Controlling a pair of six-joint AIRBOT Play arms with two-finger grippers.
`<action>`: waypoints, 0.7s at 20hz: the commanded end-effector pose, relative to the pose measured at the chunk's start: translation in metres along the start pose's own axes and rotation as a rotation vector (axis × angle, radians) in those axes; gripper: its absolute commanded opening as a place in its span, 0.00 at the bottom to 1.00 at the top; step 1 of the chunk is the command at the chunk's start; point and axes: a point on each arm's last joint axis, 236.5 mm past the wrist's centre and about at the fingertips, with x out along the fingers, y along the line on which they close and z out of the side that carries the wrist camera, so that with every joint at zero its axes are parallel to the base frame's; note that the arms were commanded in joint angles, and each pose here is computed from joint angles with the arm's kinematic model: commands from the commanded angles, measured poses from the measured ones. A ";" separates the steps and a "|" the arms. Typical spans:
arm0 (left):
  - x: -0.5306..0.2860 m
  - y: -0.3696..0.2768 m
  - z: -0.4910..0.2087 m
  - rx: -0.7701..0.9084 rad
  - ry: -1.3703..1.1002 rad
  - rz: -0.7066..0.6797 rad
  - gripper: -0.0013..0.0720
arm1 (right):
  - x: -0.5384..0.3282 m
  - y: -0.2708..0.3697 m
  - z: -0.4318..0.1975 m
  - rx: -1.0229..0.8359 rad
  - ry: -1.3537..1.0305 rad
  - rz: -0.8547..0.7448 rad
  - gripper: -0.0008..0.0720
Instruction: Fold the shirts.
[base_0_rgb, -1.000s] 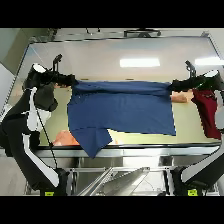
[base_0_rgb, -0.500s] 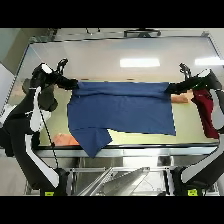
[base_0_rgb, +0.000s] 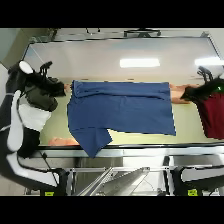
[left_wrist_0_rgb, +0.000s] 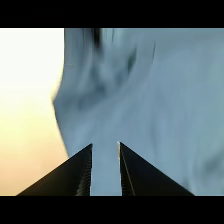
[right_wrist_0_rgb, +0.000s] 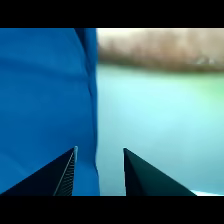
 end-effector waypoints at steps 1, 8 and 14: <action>0.010 -0.002 -0.097 -0.062 0.093 0.011 0.30 | 0.004 -0.031 -0.084 0.193 0.082 -0.013 0.60; 0.058 -0.002 -0.219 -0.249 0.151 -0.023 0.36 | 0.059 -0.018 -0.139 0.244 0.155 0.113 0.73; 0.074 -0.024 -0.228 -0.301 0.021 -0.113 0.36 | 0.091 0.026 -0.137 0.149 0.199 0.168 0.69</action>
